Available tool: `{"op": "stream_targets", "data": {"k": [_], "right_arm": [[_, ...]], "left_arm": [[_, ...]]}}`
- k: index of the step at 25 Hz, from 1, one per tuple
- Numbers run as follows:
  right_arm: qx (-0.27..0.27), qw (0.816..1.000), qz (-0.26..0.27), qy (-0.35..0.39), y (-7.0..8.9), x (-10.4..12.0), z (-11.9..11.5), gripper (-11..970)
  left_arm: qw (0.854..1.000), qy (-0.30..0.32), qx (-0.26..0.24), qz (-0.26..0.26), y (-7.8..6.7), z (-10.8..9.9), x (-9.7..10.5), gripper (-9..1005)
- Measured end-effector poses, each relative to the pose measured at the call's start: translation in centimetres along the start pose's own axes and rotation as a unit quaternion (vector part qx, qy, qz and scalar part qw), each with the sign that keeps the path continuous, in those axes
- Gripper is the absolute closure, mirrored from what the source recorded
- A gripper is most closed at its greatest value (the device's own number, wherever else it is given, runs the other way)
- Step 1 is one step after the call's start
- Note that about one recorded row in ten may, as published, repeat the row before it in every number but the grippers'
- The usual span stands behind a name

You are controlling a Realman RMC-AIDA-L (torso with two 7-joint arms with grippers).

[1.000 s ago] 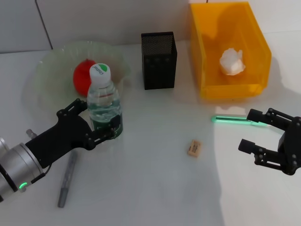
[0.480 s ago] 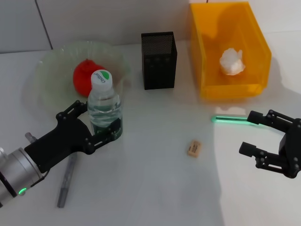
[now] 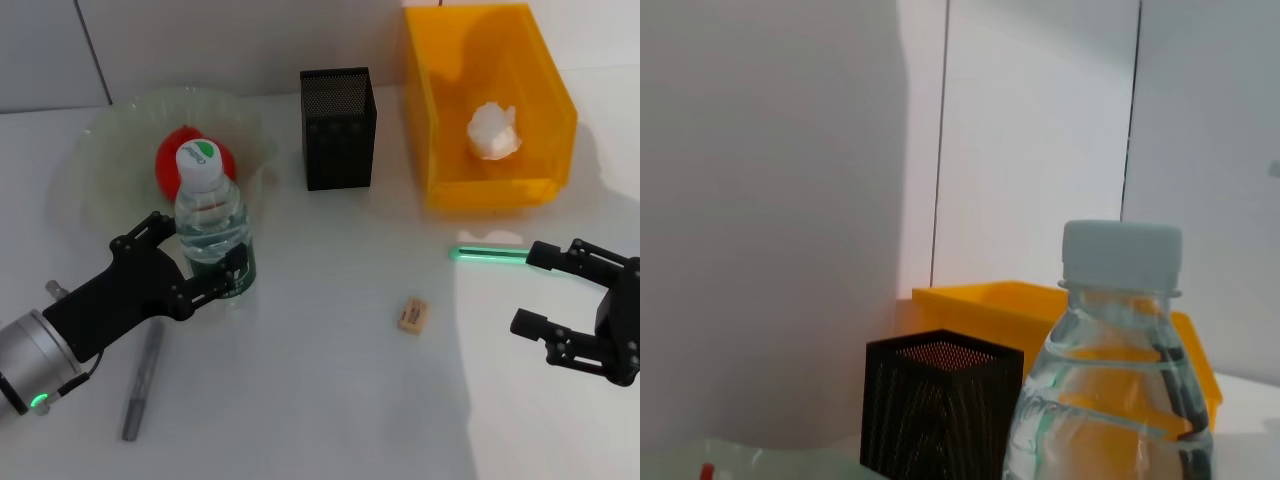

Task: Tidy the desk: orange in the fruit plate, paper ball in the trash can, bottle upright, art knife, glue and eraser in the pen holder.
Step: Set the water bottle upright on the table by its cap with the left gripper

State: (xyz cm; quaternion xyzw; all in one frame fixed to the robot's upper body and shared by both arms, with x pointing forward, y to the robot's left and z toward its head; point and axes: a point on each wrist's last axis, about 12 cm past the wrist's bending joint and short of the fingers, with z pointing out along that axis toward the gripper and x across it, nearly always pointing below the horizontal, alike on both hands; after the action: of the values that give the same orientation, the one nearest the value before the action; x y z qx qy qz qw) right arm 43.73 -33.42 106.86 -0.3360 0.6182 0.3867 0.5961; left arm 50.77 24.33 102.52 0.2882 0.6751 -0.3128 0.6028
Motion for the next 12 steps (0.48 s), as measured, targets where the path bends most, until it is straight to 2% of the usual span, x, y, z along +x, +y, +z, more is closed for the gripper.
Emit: {"op": "stream_targets", "data": {"k": [5,12], "right_arm": [[0.000,1.000,-0.001,0.000,0.06,0.00,-0.13,206],[-0.002,1.000,-0.002,-0.001,0.14,-0.07,-0.21,206]], "left_arm": [[1.000,-0.024,-0.006,0.017,-0.20,-0.69,-0.19,170],[0.999,-0.016,-0.018,0.028,0.20,-0.76,-0.12,170]]}}
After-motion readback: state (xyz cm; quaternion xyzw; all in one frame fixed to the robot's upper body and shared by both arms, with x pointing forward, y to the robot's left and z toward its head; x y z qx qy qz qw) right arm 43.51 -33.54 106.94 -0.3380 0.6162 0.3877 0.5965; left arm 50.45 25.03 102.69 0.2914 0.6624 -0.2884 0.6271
